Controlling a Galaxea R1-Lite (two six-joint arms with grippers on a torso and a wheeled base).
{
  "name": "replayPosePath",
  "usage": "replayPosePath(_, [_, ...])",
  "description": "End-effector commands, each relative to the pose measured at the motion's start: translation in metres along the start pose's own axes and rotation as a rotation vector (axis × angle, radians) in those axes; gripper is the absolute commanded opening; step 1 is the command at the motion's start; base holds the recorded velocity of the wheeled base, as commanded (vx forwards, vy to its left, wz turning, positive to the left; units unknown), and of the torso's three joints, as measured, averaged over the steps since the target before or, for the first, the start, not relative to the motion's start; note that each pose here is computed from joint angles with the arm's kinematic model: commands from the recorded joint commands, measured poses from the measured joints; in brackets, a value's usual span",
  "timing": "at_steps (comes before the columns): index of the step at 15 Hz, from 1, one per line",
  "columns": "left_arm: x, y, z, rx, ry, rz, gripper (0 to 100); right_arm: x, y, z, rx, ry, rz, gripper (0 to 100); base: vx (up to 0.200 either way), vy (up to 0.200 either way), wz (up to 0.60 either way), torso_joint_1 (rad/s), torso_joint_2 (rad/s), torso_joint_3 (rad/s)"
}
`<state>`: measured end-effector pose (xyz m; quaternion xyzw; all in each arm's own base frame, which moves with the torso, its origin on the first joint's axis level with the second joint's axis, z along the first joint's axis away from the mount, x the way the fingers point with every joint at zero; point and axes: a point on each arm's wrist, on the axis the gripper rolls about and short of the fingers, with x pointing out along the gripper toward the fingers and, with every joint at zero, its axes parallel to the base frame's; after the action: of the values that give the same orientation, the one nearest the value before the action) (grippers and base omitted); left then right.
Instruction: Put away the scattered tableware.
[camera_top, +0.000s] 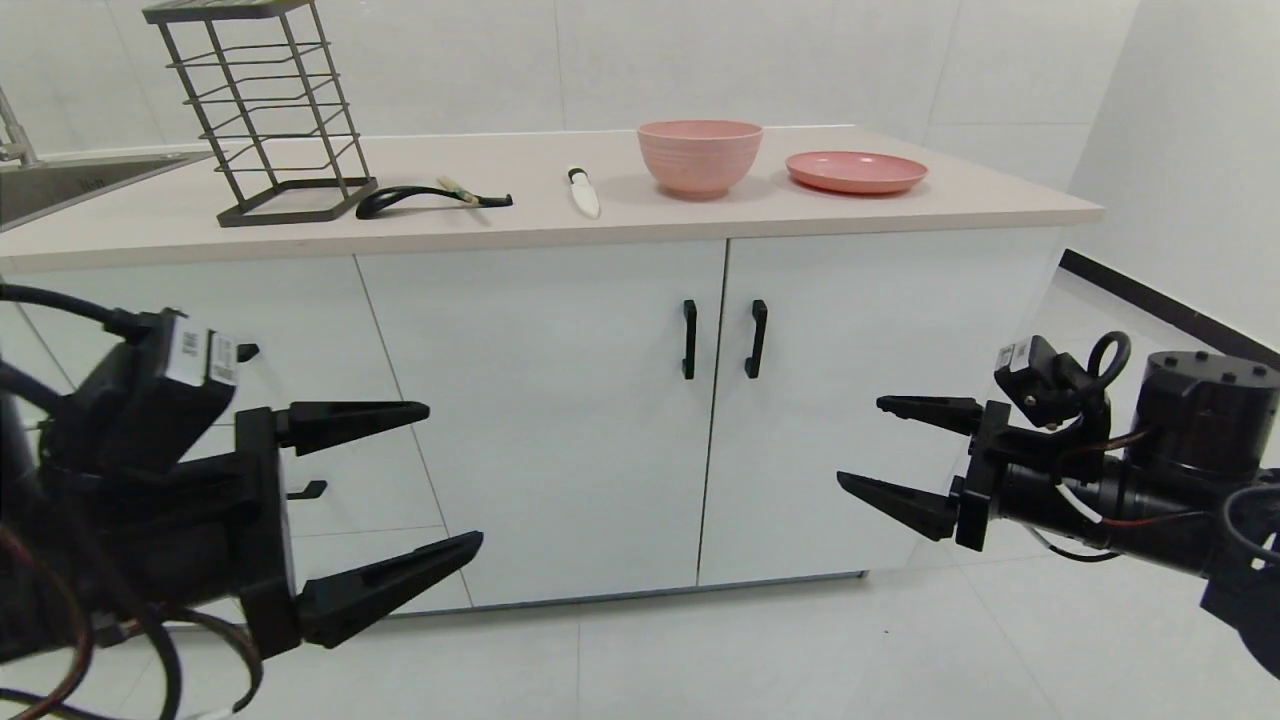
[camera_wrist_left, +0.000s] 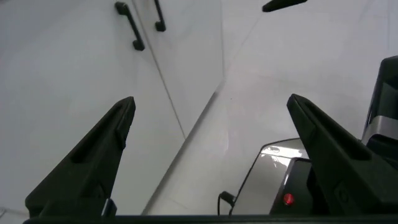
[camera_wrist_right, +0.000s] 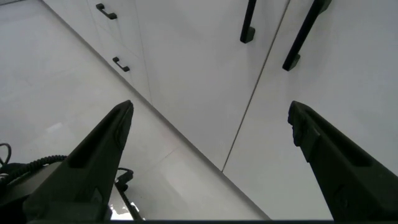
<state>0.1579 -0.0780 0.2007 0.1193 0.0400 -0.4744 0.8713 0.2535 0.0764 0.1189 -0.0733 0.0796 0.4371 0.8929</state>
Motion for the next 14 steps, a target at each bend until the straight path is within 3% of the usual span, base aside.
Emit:
replayPosePath(1, [0.041,0.006,-0.014,-0.010,0.036,-0.084,100,0.007,-0.005,-0.006,0.010,0.012,0.004,100,0.000,0.000,0.00,0.000,0.00,0.000])
replayPosePath(2, [0.053,0.005,-0.016,0.001,0.016,-0.125,100,0.009,-0.006,-0.004,0.004,0.007,0.006,100,0.000,0.000,0.00,0.000,0.00,0.000])
replayPosePath(3, [0.062,0.000,-0.017,0.004,-0.021,-0.246,100,0.011,-0.007,-0.002,-0.002,0.000,0.007,100,0.000,0.000,0.00,0.000,0.00,0.000])
replayPosePath(5, [0.069,-0.001,-0.023,-0.008,-0.026,-0.339,100,0.014,-0.008,-0.001,-0.008,-0.006,0.007,100,0.000,0.000,0.00,0.000,0.00,0.000])
replayPosePath(7, [0.080,0.006,-0.027,-0.020,-0.010,-0.329,100,0.014,-0.009,0.000,-0.017,-0.010,0.005,100,0.000,0.000,0.00,0.000,0.00,0.000])
replayPosePath(10, [0.106,0.022,-0.018,-0.001,-0.013,-0.224,100,0.029,-0.020,-0.004,-0.025,-0.021,0.002,100,0.000,0.000,0.00,0.000,0.00,0.000])
replayPosePath(14, [0.125,0.030,-0.022,0.010,-0.032,-0.209,100,0.056,-0.038,-0.006,-0.054,-0.067,0.059,100,0.000,0.000,0.00,0.000,0.00,0.000])
